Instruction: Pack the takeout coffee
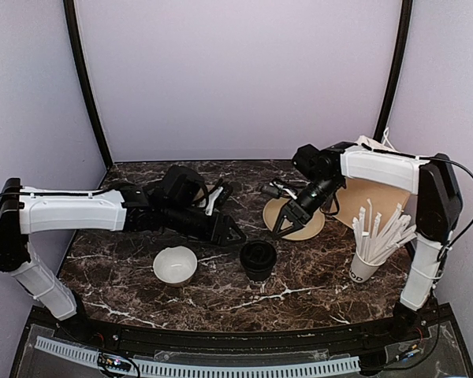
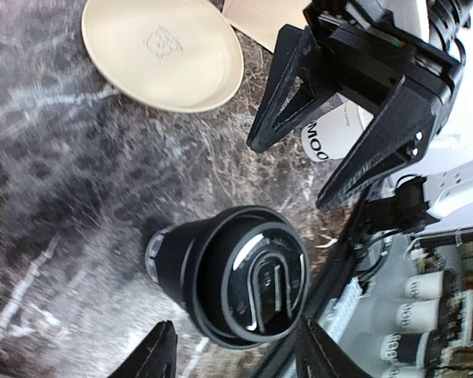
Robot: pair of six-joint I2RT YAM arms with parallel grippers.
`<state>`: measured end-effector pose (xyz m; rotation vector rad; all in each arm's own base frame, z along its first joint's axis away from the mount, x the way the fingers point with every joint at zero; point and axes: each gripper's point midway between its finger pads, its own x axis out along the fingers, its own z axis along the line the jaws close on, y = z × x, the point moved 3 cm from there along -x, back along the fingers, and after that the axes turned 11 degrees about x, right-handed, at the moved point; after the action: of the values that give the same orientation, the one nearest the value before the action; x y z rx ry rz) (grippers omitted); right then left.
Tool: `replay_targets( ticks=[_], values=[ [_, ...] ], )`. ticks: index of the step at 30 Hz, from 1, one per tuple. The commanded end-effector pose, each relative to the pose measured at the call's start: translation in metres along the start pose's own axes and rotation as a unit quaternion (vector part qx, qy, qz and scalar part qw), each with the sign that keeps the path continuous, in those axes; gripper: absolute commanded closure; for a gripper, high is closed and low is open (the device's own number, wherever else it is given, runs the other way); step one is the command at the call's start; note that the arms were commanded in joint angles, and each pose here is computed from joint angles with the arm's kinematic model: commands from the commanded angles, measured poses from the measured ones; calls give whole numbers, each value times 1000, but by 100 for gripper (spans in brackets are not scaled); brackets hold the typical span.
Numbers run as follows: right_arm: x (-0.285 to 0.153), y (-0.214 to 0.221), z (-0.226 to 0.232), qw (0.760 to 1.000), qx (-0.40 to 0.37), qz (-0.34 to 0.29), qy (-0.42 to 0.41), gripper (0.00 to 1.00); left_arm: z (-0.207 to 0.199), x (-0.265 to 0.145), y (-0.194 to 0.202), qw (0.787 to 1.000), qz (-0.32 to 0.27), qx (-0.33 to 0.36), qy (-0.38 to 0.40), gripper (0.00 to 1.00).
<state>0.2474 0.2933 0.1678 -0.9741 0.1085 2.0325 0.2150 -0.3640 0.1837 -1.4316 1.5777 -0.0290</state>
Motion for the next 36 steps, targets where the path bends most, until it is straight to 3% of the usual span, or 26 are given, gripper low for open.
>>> replay_targets(
  ticks=[1,7,10,13,18,23,29,36],
  values=[
    [-33,-11,18,997,-55,-36,33,42,-4,-24,-21,991,-40,120,-36,46],
    [-91,-14,40,980,-130,-125,86,39,-24,-42,-39,949,-50,308,-38,41],
    [-116,-6,48,965,-160,-172,112,36,-23,-42,-36,925,2,375,-60,32],
    [-131,6,56,953,-183,-199,133,32,-21,-35,-48,912,51,397,-91,22],
    [-150,20,58,940,-188,-232,164,29,-25,-12,-45,884,126,442,-90,20],
    [-162,27,55,933,-180,-257,175,29,-30,7,-41,889,159,425,-67,20],
    [-163,27,55,933,-181,-262,167,28,-34,34,-16,867,212,445,-70,17],
    [-160,25,54,937,-180,-259,153,28,-31,42,-8,868,229,433,-76,19]
  ],
)
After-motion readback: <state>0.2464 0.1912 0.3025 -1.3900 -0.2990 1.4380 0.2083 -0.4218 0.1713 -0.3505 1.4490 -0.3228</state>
